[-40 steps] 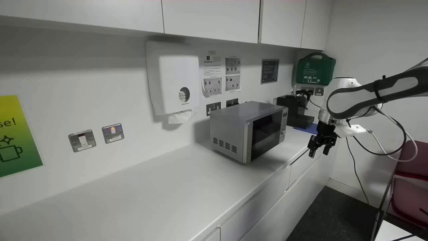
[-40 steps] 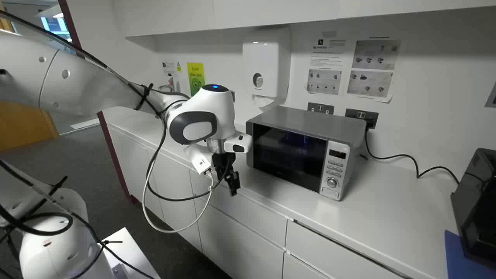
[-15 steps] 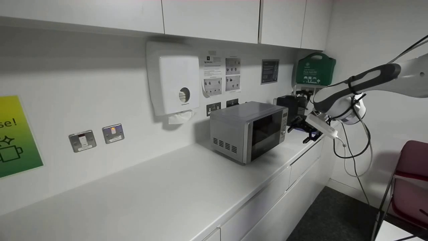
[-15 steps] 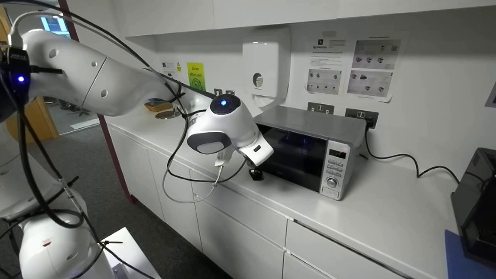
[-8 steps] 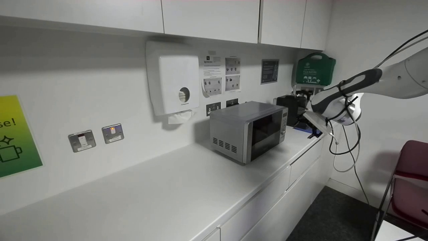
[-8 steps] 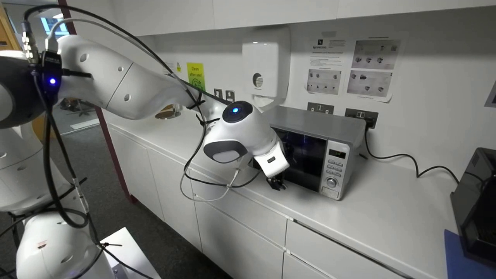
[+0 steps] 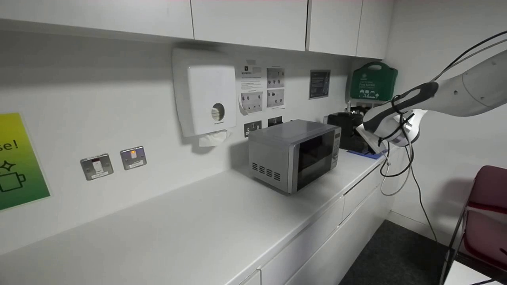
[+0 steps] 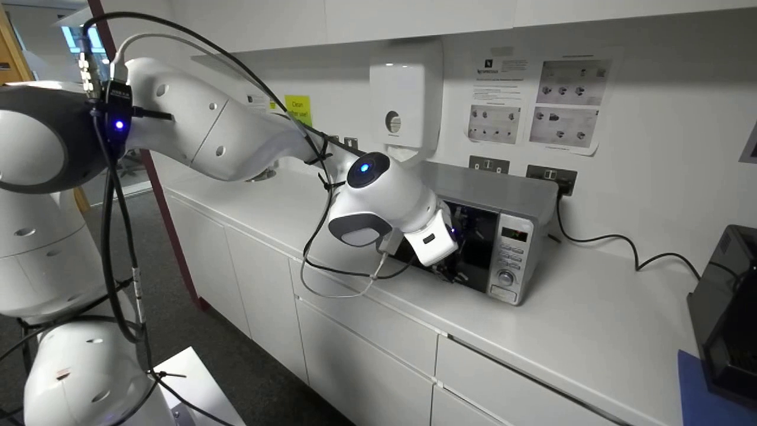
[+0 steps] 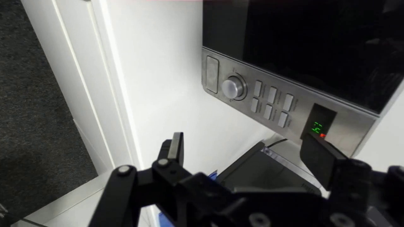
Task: Press the microwave button
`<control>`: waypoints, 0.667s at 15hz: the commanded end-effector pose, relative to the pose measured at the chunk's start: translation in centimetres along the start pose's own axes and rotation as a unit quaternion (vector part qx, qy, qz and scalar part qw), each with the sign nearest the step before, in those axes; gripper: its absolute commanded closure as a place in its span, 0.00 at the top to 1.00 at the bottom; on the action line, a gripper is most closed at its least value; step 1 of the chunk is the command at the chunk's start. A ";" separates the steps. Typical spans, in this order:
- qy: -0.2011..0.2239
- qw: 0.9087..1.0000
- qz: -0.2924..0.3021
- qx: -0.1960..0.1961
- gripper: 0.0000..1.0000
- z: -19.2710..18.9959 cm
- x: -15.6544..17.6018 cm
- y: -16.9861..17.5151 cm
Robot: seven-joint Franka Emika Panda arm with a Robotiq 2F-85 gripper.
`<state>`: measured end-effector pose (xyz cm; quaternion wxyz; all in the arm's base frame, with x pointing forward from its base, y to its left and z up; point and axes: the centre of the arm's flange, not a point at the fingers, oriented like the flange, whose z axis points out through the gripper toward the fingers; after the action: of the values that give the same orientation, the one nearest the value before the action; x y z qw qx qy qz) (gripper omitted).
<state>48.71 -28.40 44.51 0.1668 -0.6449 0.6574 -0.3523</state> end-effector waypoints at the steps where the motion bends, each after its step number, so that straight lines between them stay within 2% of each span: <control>1: 0.025 0.996 -0.063 0.060 1.00 1.0 1.1 -1.2; 3: 0.045 0.991 -0.095 0.085 1.00 0.9 1.1 -2.1; 4: 0.044 0.990 -0.103 0.082 1.00 0.7 1.1 -2.5; 5: 0.002 0.992 -0.114 0.062 1.00 0.3 0.8 -2.6; 6: 0.021 0.993 -0.096 0.060 1.00 -1.1 -0.4 -3.6; 10: 0.005 0.993 -0.106 0.054 1.00 -0.7 -0.5 -3.4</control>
<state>50.74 -27.49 47.21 0.1597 -0.6990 0.5662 -0.4067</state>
